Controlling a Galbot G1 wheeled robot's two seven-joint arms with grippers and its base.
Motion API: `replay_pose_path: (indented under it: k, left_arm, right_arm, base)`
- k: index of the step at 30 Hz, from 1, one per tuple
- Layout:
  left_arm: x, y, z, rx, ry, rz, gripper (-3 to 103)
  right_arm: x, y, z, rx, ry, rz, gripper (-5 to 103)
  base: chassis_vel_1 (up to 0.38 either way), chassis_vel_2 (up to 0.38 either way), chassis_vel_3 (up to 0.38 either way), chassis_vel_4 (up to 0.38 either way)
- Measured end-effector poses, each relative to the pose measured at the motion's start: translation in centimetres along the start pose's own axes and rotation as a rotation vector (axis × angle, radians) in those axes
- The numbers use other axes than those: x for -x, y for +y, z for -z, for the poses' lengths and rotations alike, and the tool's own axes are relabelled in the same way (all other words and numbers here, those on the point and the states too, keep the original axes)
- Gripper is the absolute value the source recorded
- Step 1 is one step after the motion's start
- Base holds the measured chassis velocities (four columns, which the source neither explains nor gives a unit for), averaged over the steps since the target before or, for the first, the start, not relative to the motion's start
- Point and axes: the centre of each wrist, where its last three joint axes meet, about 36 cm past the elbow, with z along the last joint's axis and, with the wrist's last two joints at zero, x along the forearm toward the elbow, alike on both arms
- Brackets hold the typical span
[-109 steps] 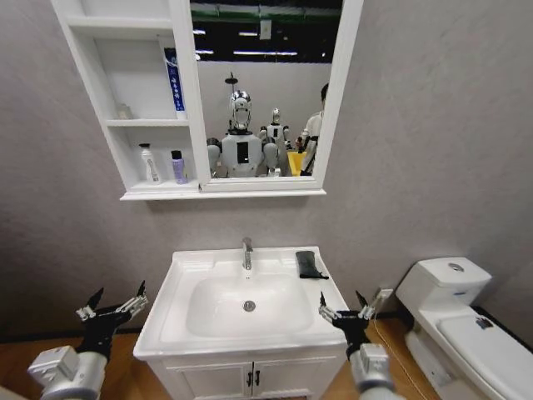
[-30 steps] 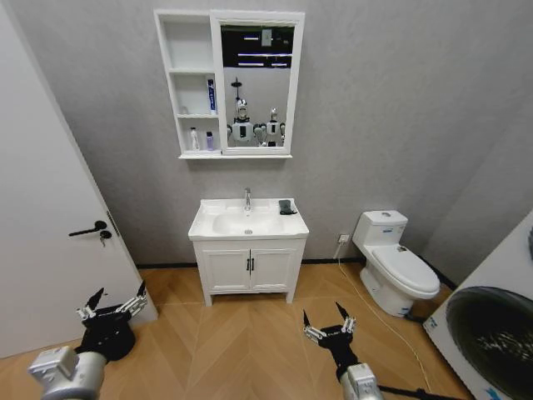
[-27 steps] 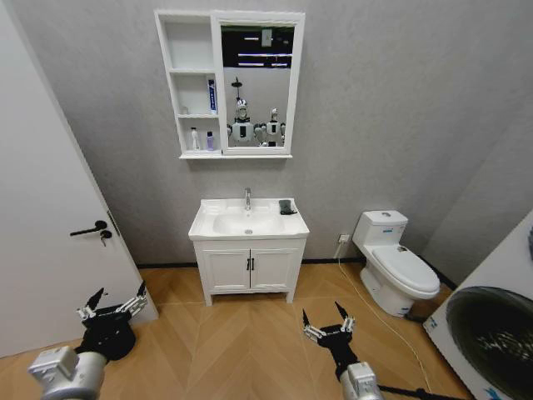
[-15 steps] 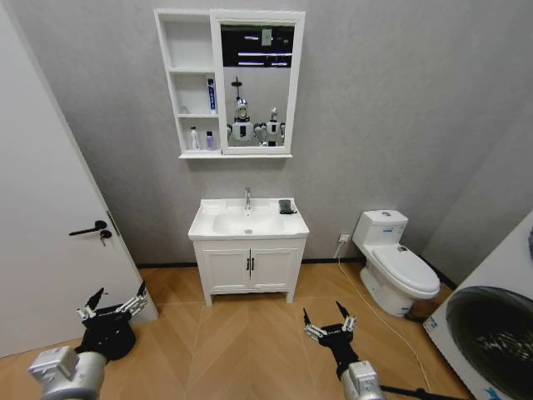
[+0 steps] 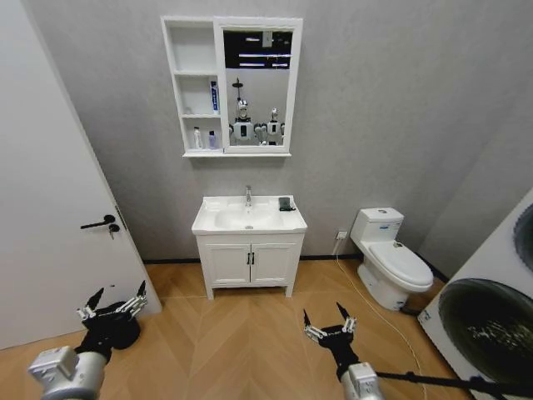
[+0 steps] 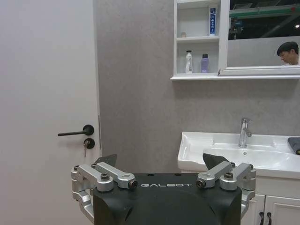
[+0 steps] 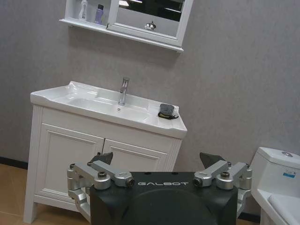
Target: Move facial cleanser and shampoo from washbasin to cabinet, then wipe washbasin with towel.
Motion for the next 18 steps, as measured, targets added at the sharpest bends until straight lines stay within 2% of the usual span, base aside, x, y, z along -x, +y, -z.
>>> replay_pose_path:
  k: [18]
  left_arm:
    - [0.00, 0.00, 0.00, 0.000, 0.000, 0.000, 100]
  right_arm:
    - [0.01, 0.22, -0.15, 0.004, -0.002, 0.006, 100]
  base:
    - [0.000, 0.000, 0.000, 0.000]
